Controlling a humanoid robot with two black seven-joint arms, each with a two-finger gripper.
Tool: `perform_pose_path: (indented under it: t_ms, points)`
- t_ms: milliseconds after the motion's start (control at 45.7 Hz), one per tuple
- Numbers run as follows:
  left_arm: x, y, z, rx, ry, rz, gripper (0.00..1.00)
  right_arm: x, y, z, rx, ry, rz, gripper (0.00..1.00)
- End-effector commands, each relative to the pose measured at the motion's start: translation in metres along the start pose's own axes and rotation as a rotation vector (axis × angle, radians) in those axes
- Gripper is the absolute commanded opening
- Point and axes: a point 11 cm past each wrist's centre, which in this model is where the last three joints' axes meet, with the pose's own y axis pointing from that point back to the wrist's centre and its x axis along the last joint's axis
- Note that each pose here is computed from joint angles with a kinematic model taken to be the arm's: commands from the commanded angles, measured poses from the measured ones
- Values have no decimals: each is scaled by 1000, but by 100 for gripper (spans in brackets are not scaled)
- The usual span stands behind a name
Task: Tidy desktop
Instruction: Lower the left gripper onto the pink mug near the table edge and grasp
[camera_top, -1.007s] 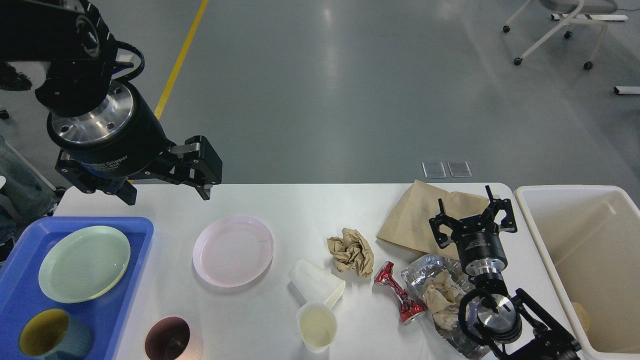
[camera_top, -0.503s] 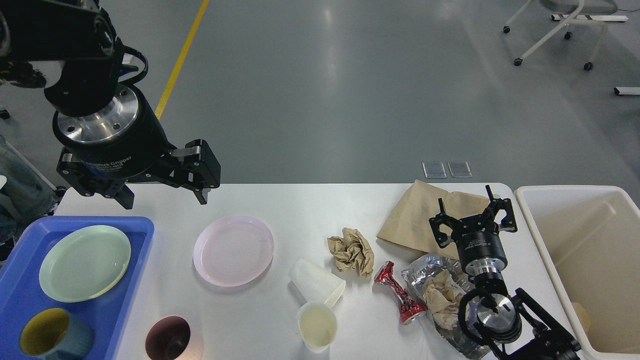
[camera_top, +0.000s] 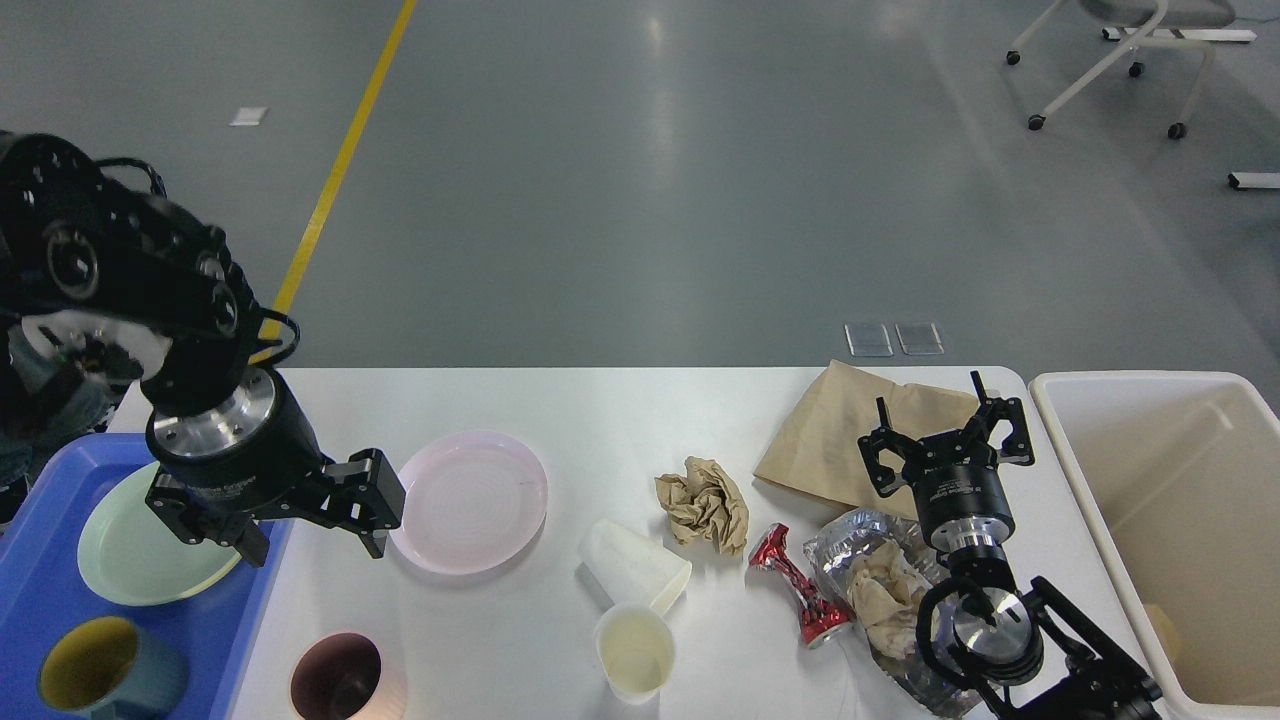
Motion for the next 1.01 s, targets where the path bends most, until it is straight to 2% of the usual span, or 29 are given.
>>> perform_pose_path:
  t_ms: [0, 197, 503, 854, 985]
  points:
    - [-4, -44, -22, 24, -81, -17, 91, 0, 0, 0, 0, 0, 0, 100]
    - [-13, -109, -45, 59, -240, -18, 91, 0, 0, 0, 0, 0, 0, 100]
    - [-16, -141, -59, 78, -282, 16, 89, 0, 0, 0, 0, 0, 0, 100]
    - [-21, -168, -72, 103, -297, 4, 75, 0, 0, 1, -1, -1, 0, 100]
    - [-23, -176, -77, 115, -302, -5, 64, 0, 0, 1, -1, -1, 0, 100]
